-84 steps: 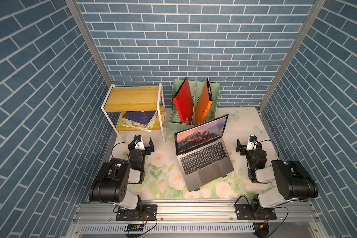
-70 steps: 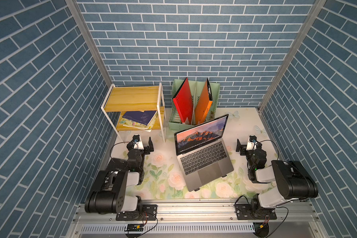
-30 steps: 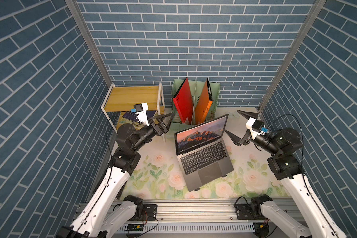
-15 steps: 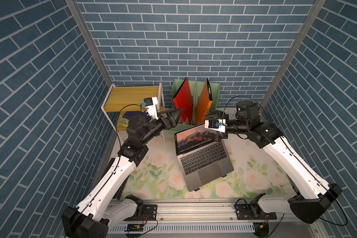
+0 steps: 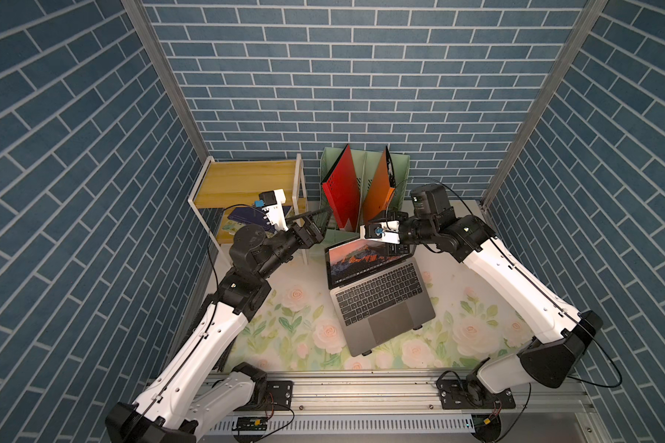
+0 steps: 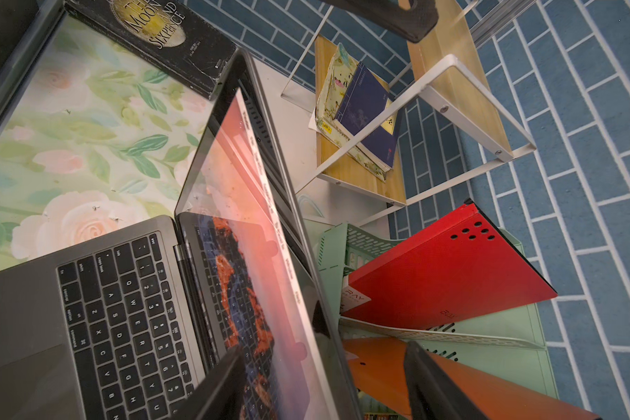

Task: Close the laptop lid and set it aside
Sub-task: Close the lid of the laptop.

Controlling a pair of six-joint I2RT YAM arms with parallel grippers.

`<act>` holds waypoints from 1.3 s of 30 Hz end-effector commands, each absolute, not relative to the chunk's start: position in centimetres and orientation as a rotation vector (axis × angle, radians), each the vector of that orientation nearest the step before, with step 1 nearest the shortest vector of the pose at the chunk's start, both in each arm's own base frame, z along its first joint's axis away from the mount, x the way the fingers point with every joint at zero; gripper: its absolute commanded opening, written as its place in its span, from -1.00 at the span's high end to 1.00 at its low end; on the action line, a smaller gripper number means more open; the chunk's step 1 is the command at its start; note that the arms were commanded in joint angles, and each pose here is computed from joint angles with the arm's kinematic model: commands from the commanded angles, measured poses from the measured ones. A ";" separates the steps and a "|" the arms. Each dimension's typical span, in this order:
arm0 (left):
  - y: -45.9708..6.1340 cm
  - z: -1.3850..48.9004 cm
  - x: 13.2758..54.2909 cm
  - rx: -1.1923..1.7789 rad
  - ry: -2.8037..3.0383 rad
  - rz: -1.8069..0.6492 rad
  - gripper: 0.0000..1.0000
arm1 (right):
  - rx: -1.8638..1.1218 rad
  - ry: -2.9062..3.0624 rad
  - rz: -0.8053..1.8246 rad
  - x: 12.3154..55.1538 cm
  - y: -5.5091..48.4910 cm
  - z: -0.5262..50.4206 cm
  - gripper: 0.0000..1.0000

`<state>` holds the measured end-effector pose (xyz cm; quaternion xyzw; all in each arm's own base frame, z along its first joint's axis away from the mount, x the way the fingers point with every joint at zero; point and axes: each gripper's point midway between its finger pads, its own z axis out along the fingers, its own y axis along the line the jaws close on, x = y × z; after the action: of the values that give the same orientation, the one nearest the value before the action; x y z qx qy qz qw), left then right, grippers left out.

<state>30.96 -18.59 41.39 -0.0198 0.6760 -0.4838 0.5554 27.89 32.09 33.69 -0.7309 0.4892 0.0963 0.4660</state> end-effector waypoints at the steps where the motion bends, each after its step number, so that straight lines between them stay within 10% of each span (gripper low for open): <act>1: -18.1 41.7 30.4 -0.053 1.580 -1.134 -1.00 | -1.824 1.196 0.230 27.0 31.9 33.6 -0.32; 27: -20.3 40.4 30.4 -0.040 1.625 -1.249 -0.99 | -1.667 1.538 0.476 14.3 24.4 26.1 -0.12; 39: -25.2 38.1 29.4 0.010 1.644 -1.362 -0.99 | -1.022 1.254 1.010 11.9 25.4 40.8 -0.74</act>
<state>29.97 -24.62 37.66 0.0038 0.6947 -0.5400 0.4752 13.32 25.17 35.87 -0.5291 0.5589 0.3059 0.5605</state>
